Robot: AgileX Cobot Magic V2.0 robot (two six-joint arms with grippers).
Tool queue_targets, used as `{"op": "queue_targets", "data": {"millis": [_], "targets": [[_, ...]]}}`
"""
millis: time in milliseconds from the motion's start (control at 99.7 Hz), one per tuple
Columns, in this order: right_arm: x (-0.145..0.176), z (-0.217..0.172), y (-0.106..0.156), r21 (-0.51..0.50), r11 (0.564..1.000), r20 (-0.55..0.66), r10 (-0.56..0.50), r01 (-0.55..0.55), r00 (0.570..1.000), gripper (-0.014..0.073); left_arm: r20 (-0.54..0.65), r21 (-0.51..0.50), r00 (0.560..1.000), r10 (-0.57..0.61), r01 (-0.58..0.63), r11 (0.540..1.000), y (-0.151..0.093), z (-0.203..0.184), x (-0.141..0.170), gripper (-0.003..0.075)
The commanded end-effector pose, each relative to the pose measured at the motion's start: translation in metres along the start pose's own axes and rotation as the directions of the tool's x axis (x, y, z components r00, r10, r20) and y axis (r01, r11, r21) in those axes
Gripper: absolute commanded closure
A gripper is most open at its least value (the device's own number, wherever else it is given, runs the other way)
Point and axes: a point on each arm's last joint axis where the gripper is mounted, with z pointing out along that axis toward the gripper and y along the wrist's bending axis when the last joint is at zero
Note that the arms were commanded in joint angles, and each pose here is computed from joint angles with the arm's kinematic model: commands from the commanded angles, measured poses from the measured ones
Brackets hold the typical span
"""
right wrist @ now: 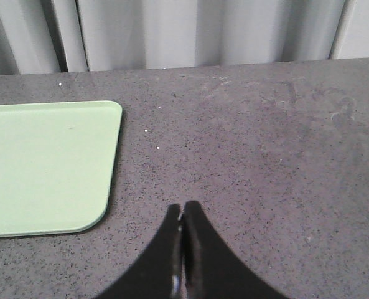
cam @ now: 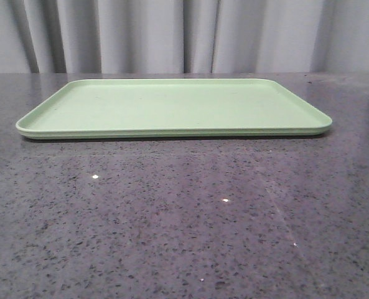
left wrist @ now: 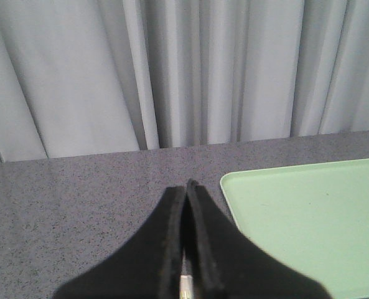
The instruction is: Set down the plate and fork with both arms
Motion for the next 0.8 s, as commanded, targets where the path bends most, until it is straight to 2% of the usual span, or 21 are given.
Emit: {"op": "queue_targets", "data": {"millis": [0, 171, 351, 391, 482, 552, 632, 712, 793], "targets": [[-0.024, 0.004, 0.002, 0.004, 1.000, 0.055, -0.018, 0.018, 0.998, 0.0662, 0.029, -0.001, 1.000, -0.009, 0.009, 1.000, 0.001, 0.013, -0.020, 0.0741], [-0.031, 0.018, 0.004, 0.010, 1.000, -0.022, -0.012, 0.012, 1.000, 0.0662, -0.017, 0.002, 1.000, -0.011, 0.011, 1.000, 0.002, 0.033, -0.034, 0.0741], [-0.031, 0.023, 0.004, 0.012, 1.000, -0.037, -0.013, 0.013, 0.999, 0.0646, -0.029, 0.001, 1.000, -0.012, 0.012, 1.000, 0.003, 0.042, -0.040, 0.0740], [-0.031, 0.023, 0.004, 0.012, 1.000, -0.037, -0.013, 0.013, 0.999, 0.0620, -0.031, 0.001, 0.999, -0.013, 0.013, 1.000, 0.003, 0.043, -0.040, 0.0740], [-0.031, 0.023, 0.004, 0.012, 1.000, -0.036, -0.013, 0.013, 0.999, 0.0491, -0.037, 0.001, 0.999, -0.013, 0.013, 1.000, 0.003, 0.044, -0.039, 0.0722], [-0.031, 0.023, 0.004, 0.012, 1.000, -0.036, -0.013, 0.013, 0.999, 0.0381, -0.039, 0.002, 0.999, -0.013, 0.013, 1.000, 0.003, 0.044, -0.039, 0.0662], [-0.031, 0.023, 0.004, 0.012, 1.000, -0.036, -0.013, 0.013, 0.999, 0.0267, -0.039, 0.002, 0.999, -0.013, 0.013, 1.000, 0.003, 0.044, -0.039, 0.0552], [-0.031, 0.023, 0.004, 0.011, 1.000, -0.033, -0.013, 0.013, 0.999, 0.0193, -0.039, 0.002, 0.999, -0.013, 0.013, 1.000, 0.003, 0.044, -0.039, 0.0415], [-0.032, 0.023, 0.004, 0.010, 1.000, -0.024, -0.013, 0.013, 1.000, 0.0176, -0.039, 0.002, 0.999, -0.013, 0.013, 1.000, 0.003, 0.044, -0.039, 0.0296]]}}
